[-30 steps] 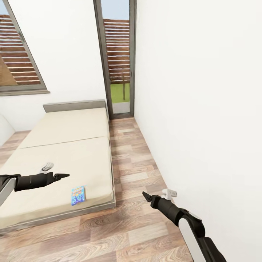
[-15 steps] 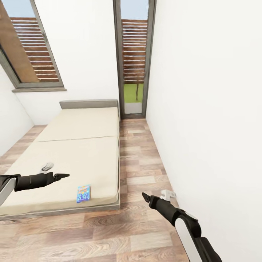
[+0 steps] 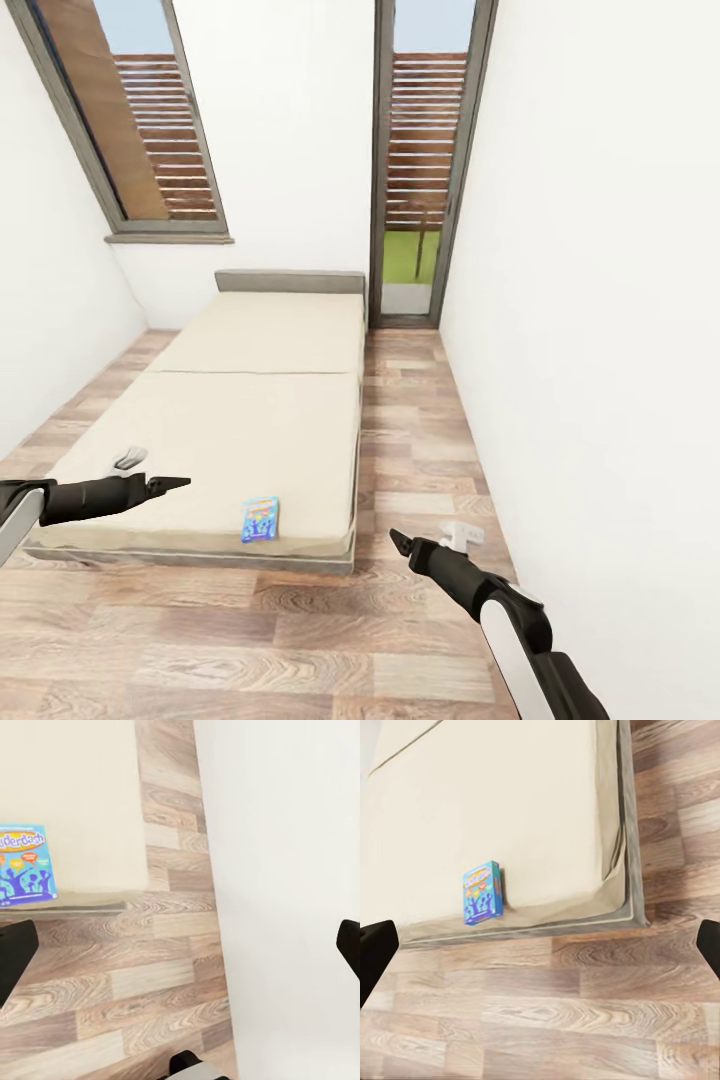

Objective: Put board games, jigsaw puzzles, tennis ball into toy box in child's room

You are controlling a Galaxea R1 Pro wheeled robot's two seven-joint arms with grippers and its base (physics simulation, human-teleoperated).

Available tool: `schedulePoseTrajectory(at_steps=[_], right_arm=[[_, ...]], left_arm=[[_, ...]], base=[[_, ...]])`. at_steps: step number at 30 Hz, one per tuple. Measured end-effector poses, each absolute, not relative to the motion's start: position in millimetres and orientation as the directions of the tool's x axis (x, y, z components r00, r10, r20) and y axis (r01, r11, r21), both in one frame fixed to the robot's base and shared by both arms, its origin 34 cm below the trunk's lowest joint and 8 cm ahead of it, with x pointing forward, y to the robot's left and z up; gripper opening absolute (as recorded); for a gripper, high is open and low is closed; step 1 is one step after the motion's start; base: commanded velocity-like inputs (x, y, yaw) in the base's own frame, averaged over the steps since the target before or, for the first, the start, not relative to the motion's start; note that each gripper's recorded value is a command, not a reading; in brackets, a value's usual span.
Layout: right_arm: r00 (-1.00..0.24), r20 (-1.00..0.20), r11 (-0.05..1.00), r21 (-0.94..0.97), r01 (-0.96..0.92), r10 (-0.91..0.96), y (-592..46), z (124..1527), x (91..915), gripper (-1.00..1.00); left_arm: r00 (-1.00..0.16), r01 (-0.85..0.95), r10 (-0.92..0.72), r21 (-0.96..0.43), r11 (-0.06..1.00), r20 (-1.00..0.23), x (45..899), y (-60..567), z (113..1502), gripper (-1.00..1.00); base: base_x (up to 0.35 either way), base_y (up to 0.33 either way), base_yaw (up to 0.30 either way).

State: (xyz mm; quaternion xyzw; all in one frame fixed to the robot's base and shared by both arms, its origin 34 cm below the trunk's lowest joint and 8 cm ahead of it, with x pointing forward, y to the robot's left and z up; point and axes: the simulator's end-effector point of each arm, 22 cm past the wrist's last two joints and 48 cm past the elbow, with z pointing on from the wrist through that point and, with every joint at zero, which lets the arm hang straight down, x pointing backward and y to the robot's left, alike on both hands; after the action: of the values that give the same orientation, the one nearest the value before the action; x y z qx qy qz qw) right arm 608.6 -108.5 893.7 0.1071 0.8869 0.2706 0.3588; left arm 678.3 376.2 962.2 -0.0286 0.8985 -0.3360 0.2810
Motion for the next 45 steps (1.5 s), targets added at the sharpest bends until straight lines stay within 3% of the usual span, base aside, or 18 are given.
schedulePoseTrajectory(at_steps=[23, 45], right_arm=[[-0.719, -0.579, 0.832, 0.555, -0.004, 0.383, -109.0, 893.2, 608.6, 1.0], [-0.717, -0.579, 0.827, 0.562, -0.007, 0.387, -108.2, 894.8, 609.1, 1.0]], left_arm=[[-0.84, 0.138, -0.241, -0.62, 0.773, -0.487, 678.7, 376.4, 962.4, 1.0], [-0.836, 0.136, -0.247, -0.622, 0.771, -0.489, 679.8, 377.7, 964.1, 1.0]], base=[[0.033, -0.144, 0.022], [0.0, -0.011, 0.0]])
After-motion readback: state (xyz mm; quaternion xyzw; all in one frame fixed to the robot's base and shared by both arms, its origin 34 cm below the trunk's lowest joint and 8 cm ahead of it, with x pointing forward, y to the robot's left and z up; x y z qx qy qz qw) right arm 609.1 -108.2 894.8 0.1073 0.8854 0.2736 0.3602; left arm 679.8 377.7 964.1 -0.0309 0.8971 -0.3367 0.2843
